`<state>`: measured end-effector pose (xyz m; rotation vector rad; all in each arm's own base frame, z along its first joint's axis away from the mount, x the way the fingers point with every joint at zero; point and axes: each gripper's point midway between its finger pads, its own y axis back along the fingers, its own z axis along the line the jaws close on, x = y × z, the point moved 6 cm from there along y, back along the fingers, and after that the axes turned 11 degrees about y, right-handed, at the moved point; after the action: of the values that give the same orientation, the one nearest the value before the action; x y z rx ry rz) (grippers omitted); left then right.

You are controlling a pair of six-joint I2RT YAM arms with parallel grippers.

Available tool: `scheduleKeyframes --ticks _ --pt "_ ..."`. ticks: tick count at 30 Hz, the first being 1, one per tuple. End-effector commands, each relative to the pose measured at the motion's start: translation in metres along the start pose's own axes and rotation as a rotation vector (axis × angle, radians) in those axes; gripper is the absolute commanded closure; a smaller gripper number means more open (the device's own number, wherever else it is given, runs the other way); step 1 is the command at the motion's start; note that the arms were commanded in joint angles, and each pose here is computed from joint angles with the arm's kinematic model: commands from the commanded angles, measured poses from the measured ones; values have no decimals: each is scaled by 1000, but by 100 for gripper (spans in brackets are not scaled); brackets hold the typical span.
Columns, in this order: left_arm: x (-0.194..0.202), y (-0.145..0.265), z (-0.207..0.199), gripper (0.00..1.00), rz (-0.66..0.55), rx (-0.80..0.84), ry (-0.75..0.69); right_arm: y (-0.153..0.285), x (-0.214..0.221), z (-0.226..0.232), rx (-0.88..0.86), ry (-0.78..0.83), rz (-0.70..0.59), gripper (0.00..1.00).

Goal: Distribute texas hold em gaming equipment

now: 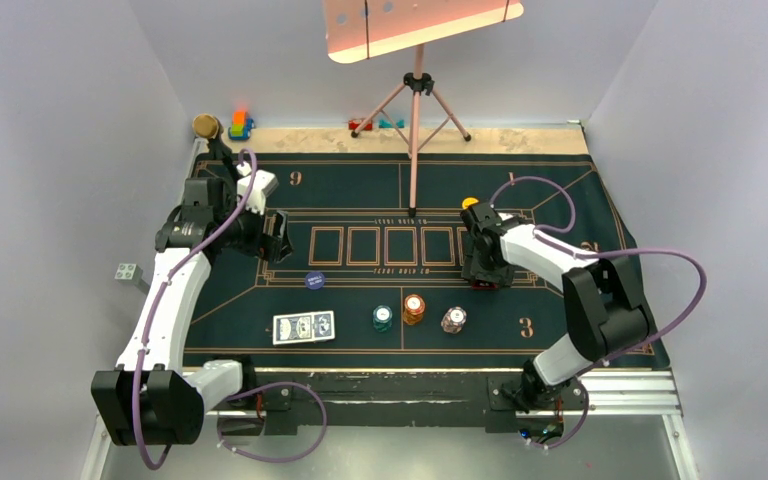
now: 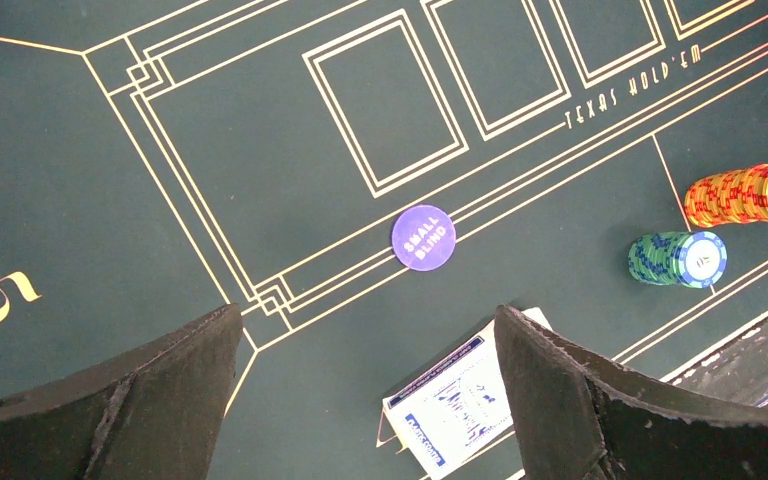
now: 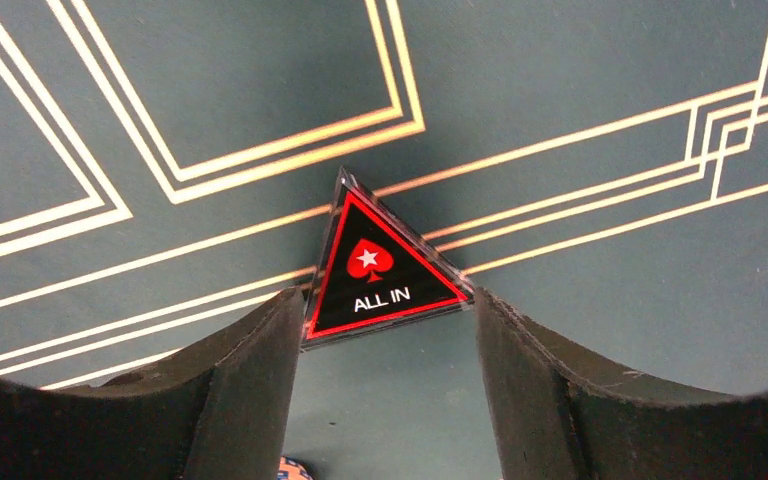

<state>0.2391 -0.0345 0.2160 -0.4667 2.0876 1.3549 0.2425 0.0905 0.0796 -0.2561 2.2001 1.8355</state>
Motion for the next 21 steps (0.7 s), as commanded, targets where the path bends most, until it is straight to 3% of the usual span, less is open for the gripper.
scheduleKeyframes --ticks 1,8,12,17,21 --pt "-13 10 -6 0 -54 25 -34 9 14 -12 45 -79 9 35" --pt "-12 10 -7 0 -50 33 -34 20 10 -20 80 -97 -12 36" --pt "-11 10 -7 0 -51 33 -31 48 -12 -23 89 -64 -124 34" --pt "-12 11 -7 0 -51 28 -20 110 -39 13 -52 98 -346 19" --pt "-11 14 -8 0 -45 24 -11 156 -34 66 -197 297 -510 9"
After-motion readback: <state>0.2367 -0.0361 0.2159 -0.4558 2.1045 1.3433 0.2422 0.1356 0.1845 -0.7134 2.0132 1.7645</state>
